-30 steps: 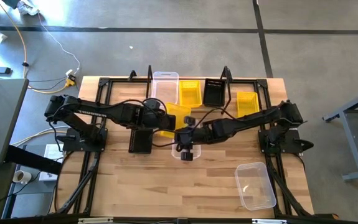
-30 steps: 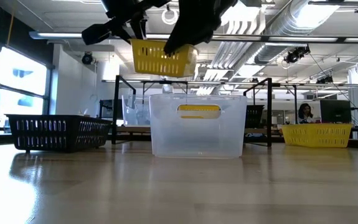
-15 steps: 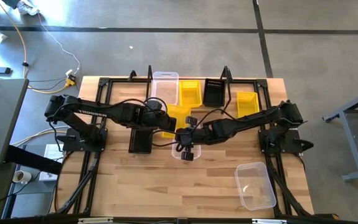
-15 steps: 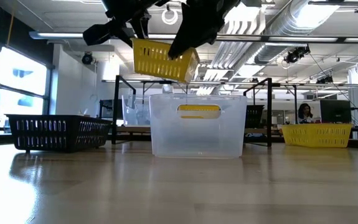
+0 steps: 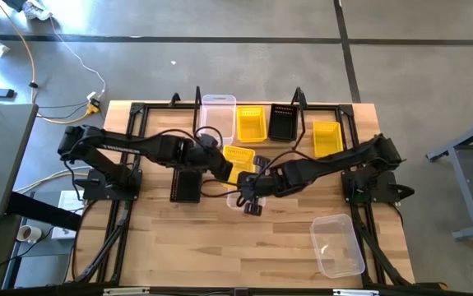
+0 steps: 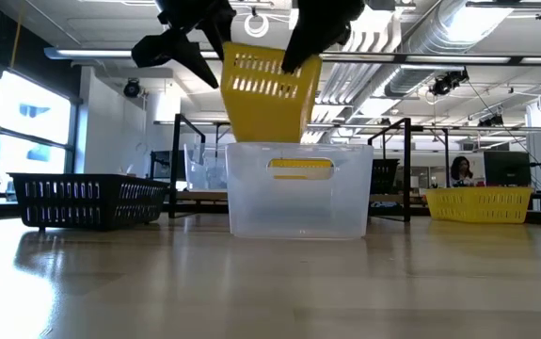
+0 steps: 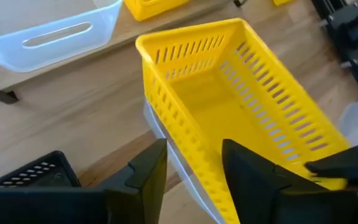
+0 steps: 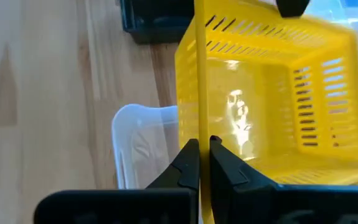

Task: Stack baskets on shelf by color
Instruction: Stack the left yellow bin on the yellow bin on the shelf

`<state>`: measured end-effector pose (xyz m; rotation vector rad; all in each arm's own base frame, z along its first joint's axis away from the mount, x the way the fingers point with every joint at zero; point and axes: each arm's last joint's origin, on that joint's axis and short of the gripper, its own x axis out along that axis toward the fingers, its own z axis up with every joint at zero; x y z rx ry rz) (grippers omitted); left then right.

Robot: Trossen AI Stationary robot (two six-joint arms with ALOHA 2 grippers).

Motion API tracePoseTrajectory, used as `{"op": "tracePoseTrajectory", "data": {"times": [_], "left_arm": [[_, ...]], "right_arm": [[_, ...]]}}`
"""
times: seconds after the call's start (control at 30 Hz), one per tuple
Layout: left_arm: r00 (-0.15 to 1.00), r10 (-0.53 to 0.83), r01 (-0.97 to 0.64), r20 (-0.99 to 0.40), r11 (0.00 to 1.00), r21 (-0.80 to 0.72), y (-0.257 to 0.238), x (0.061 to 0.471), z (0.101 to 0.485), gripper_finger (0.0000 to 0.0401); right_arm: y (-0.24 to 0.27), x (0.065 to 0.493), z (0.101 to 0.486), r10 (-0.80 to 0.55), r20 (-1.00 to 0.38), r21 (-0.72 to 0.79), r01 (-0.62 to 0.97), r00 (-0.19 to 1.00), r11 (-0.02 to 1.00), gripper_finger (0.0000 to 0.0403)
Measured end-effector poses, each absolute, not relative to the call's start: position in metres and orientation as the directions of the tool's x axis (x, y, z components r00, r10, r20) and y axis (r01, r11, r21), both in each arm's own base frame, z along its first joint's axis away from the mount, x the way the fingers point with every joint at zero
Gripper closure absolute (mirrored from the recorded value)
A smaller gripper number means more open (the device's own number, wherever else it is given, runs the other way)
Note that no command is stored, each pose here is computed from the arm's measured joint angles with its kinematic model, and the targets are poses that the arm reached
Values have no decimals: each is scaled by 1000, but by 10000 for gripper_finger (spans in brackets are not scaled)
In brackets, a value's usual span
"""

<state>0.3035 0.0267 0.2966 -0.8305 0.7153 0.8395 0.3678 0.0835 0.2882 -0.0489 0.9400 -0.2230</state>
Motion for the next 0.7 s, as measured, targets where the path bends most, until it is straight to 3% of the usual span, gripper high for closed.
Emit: {"op": "tracePoseTrajectory", "data": {"times": [0.37, 0.7], "left_arm": [[545, 348, -801, -763, 485, -351, 44, 285, 320, 266], [595, 380, -751, -708, 577, -321, 52, 263, 343, 269]], "right_arm": [[86, 355, 294, -264, -840, -186, 207, 474, 961, 403], [70, 338, 306, -363, -834, -317, 176, 416, 932, 403]]}}
